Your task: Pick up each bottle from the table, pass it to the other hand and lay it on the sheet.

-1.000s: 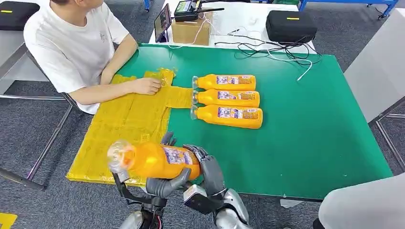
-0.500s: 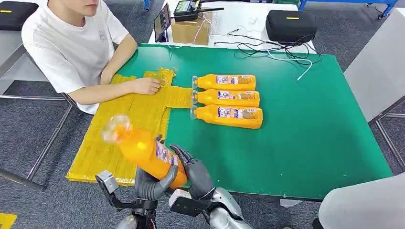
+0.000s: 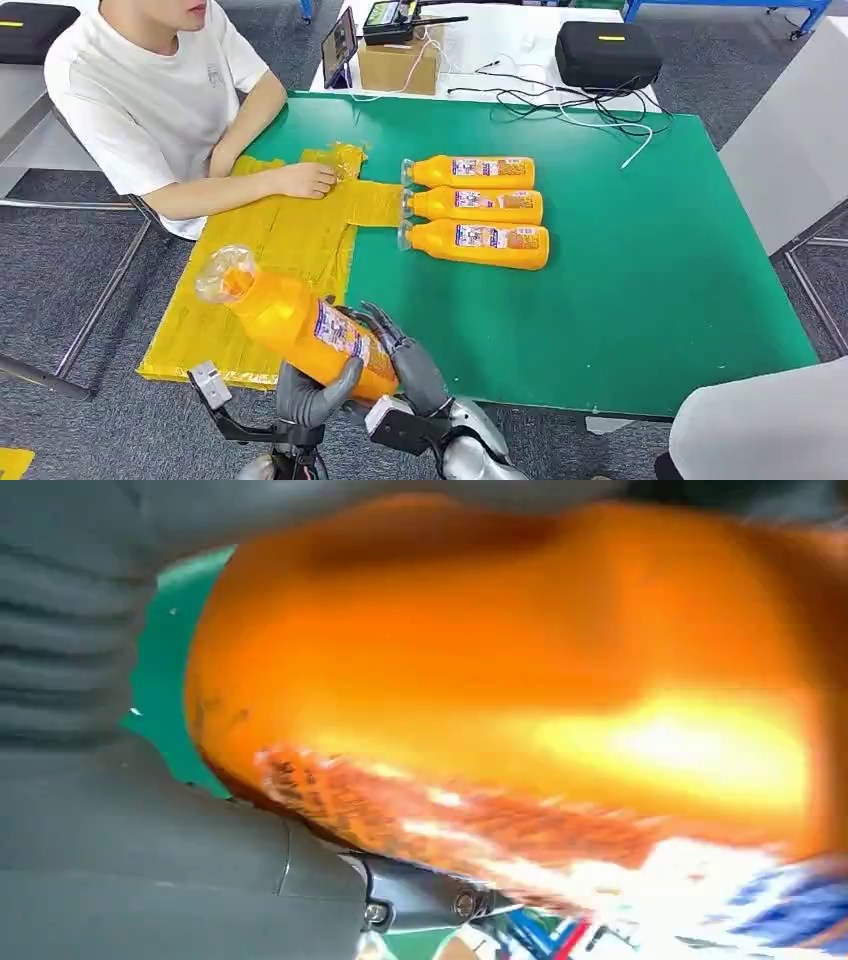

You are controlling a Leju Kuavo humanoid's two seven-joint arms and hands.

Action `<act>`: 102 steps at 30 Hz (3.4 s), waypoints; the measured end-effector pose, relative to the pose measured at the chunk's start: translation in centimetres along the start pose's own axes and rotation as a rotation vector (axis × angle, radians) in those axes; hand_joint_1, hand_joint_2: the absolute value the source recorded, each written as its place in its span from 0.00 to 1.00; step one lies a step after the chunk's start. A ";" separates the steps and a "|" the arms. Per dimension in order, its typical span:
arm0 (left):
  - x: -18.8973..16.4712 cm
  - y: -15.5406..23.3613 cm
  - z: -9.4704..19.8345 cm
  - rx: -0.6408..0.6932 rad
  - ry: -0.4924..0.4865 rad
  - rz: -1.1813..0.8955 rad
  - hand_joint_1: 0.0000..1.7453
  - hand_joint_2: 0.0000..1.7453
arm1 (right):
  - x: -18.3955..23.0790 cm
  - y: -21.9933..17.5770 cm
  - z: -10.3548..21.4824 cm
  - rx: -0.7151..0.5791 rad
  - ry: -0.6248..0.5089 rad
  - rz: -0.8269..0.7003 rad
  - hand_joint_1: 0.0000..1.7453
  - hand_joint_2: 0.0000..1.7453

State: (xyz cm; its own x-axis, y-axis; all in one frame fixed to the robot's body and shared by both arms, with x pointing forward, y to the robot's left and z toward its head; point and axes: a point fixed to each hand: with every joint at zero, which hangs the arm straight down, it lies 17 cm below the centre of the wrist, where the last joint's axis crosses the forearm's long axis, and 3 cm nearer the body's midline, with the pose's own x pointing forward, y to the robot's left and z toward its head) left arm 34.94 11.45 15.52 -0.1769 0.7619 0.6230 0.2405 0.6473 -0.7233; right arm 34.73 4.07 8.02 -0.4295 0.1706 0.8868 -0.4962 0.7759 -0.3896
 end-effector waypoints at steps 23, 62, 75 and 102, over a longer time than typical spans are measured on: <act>9.4 2.9 -6.7 0.270 -0.496 -1.204 1.00 1.00 | 0.0 -5.4 4.7 -0.219 -0.043 0.257 0.00 0.00; -7.1 18.7 -11.3 -0.083 0.457 -1.613 0.00 0.00 | -1.4 -5.8 5.1 -0.233 -0.012 0.229 0.00 0.00; -8.9 15.3 -10.7 -0.189 0.393 -1.499 0.00 0.00 | -1.9 -6.7 5.5 -0.259 -0.011 0.244 0.00 0.00; 13.6 4.6 -9.1 0.389 -0.575 -1.203 0.00 1.00 | -5.4 -14.6 8.8 -0.195 0.083 1.038 0.00 1.00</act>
State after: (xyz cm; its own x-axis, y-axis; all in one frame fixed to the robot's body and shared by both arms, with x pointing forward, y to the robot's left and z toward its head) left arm 42.35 24.61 23.40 -0.4698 -0.4217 0.7755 -0.6002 0.7968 0.0697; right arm 37.66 -13.56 6.78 -0.5171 0.8411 0.1587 0.2174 0.3084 -0.9261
